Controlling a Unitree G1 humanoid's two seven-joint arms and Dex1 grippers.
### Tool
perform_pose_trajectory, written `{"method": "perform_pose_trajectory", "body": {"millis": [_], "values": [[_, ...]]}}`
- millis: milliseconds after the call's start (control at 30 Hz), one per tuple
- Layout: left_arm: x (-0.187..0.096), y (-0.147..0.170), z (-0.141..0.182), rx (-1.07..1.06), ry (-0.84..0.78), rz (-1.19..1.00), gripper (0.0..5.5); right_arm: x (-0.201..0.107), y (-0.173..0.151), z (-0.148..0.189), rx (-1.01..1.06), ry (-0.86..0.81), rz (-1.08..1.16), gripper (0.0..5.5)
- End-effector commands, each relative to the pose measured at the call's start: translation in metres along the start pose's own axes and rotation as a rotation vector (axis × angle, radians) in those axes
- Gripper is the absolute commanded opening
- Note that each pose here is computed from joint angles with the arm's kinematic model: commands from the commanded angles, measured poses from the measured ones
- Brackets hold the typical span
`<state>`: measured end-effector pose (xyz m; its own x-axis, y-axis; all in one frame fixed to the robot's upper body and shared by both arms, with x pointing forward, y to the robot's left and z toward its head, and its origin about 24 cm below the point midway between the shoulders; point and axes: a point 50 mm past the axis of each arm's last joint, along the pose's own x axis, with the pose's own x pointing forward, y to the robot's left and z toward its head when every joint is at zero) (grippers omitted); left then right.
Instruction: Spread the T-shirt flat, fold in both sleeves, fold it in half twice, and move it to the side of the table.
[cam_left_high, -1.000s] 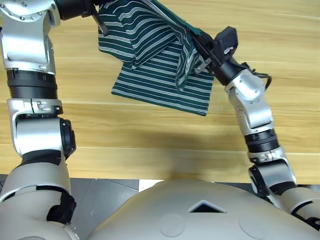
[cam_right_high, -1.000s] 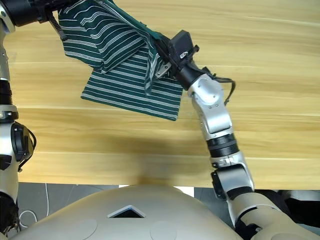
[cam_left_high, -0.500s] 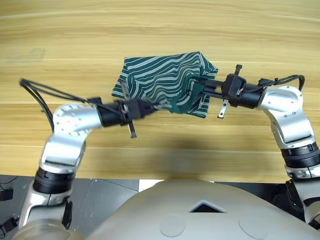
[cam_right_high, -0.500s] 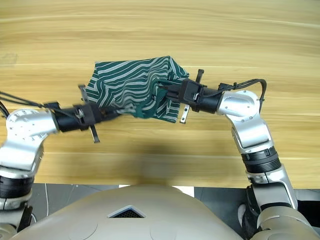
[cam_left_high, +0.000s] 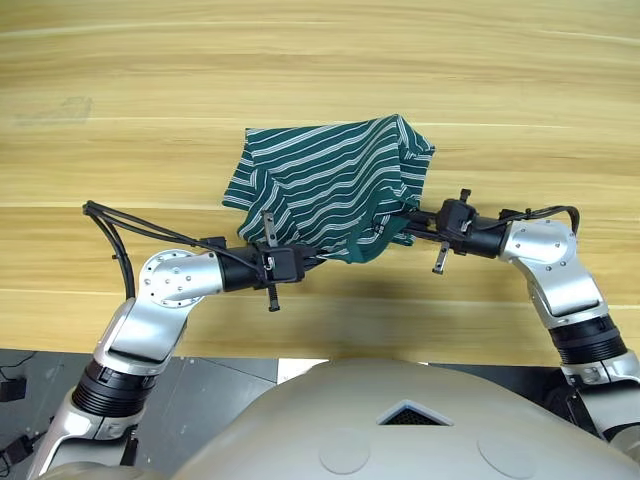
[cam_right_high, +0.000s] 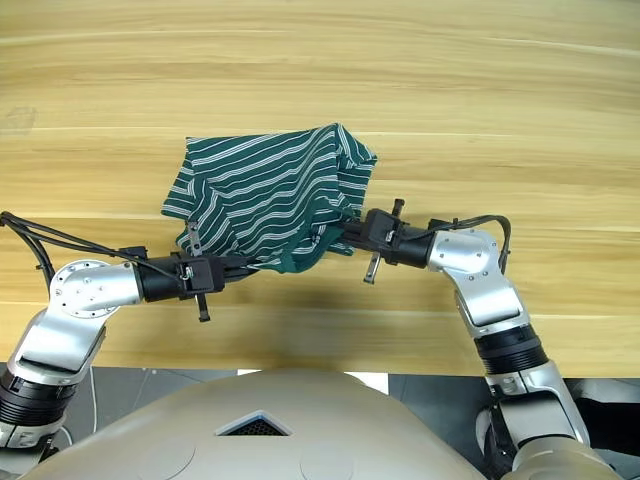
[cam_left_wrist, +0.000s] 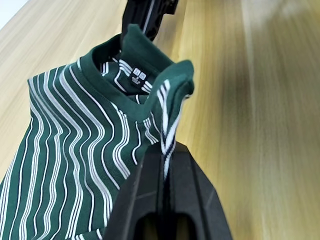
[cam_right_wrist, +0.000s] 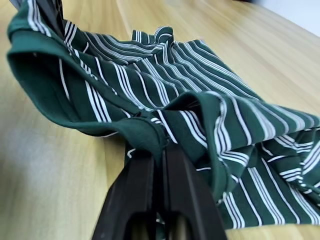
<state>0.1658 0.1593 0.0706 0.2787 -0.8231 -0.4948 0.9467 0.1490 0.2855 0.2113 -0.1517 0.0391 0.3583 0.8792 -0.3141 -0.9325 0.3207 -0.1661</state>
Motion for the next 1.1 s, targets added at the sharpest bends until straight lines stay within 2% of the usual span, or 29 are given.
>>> {"method": "perform_pose_trajectory", "body": {"millis": [33, 100, 133, 433, 633, 733, 1100], "values": [[-0.006, 0.004, -0.005, -0.018, 0.027, 0.029, 0.00, -0.009, -0.003, 0.009, 0.043, -0.094, -0.036, 0.02], [-0.007, 0.006, -0.006, -0.034, 0.024, 0.037, 0.00, -0.013, -0.001, 0.011, 0.073, -0.115, -0.026, 0.02], [-0.008, 0.006, -0.006, -0.037, 0.024, 0.039, 0.00, -0.014, -0.001, 0.011, 0.082, -0.118, -0.025, 0.36], [-0.008, 0.002, -0.012, -0.068, 0.028, 0.048, 0.00, -0.023, 0.007, 0.010, 0.209, -0.181, -0.092, 0.36], [-0.007, 0.002, -0.012, -0.072, 0.023, 0.053, 0.00, -0.018, 0.012, 0.005, 0.224, -0.168, -0.097, 1.52], [-0.007, 0.002, -0.012, -0.075, 0.022, 0.051, 0.00, -0.017, 0.013, 0.004, 0.224, -0.163, -0.103, 1.92], [-0.009, -0.001, -0.011, -0.086, 0.018, 0.046, 0.00, -0.024, 0.030, -0.005, 0.248, -0.147, -0.123, 1.92]]}}
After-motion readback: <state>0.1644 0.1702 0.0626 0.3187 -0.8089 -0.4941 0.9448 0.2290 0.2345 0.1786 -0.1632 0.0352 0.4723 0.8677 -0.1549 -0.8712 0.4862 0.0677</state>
